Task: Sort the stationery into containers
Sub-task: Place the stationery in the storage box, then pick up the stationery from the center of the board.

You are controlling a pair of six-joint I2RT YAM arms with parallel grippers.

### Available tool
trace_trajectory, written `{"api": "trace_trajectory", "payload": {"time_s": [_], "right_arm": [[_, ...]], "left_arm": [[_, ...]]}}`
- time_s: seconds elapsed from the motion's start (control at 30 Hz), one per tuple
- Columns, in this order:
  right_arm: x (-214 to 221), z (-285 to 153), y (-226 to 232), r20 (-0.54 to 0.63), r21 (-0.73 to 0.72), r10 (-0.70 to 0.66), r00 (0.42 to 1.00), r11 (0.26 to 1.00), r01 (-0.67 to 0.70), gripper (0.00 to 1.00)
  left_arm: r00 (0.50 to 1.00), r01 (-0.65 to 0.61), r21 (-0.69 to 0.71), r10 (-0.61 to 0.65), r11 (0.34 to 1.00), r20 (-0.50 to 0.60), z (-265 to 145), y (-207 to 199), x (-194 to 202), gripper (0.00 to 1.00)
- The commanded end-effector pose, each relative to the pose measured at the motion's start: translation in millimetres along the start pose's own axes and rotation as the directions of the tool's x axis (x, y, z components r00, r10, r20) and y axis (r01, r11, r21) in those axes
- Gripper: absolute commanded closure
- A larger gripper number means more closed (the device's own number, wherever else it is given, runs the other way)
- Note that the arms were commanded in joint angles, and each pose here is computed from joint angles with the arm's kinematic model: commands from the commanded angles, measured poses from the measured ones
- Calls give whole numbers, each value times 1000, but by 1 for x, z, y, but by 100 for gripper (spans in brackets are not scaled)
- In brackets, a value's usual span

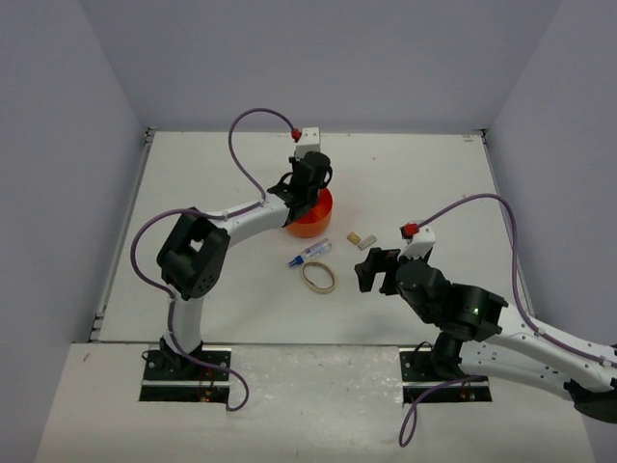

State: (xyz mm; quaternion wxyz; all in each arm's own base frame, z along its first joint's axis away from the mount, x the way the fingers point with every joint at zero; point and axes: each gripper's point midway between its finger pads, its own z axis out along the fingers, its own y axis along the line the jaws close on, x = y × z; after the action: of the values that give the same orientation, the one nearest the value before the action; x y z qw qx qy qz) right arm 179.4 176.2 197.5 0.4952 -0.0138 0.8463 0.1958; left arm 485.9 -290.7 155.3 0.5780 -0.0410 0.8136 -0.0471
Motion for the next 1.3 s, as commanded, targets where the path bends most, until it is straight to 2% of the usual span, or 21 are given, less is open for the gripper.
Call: {"api": "trace_trajectory", "payload": {"time_s": [0.0,0.03,0.17,0.33,0.43,0.53,0.6,0.67,0.8,1.07,1.27], "right_arm": [[-8,-1,5,15,-6,7,1000,1000,-7,1],[-8,-1,5,14,-2,4,1000,1000,-4,1],[-7,4,3,7,20,-6,1000,1000,5,1],[3,40,-30,-102,173,115,988,980,-97,1],[22,64,-43,-199,263,169,965,958,-113,1],[22,84,-56,-216,352,236,947,924,-150,1],[23,100,-62,-232,403,277,932,900,-167,1],[26,117,-71,-246,458,301,921,874,-163,6],[30,144,-86,-238,553,330,913,819,-152,26],[27,190,-107,-232,634,377,897,758,-154,37],[36,210,-122,-233,679,406,884,719,-151,44]], "left_arm": [[997,38,-9,-38,999,68,6,0,-21,65],[997,42,-4,-42,999,70,5,0,-23,61],[994,67,21,-68,998,80,-5,1,-32,57],[986,117,63,-123,991,112,-32,4,-62,51],[974,156,128,-174,980,148,-64,4,-94,41],[967,168,196,-200,966,160,-95,4,-118,20],[962,179,247,-223,952,159,-127,9,-137,0],[965,184,290,-230,939,131,-147,14,-134,0],[967,189,379,-240,906,90,-194,32,-119,0],[979,181,393,-202,901,13,-239,73,-75,0],[985,168,389,-170,906,-30,-249,88,-48,0]]}}
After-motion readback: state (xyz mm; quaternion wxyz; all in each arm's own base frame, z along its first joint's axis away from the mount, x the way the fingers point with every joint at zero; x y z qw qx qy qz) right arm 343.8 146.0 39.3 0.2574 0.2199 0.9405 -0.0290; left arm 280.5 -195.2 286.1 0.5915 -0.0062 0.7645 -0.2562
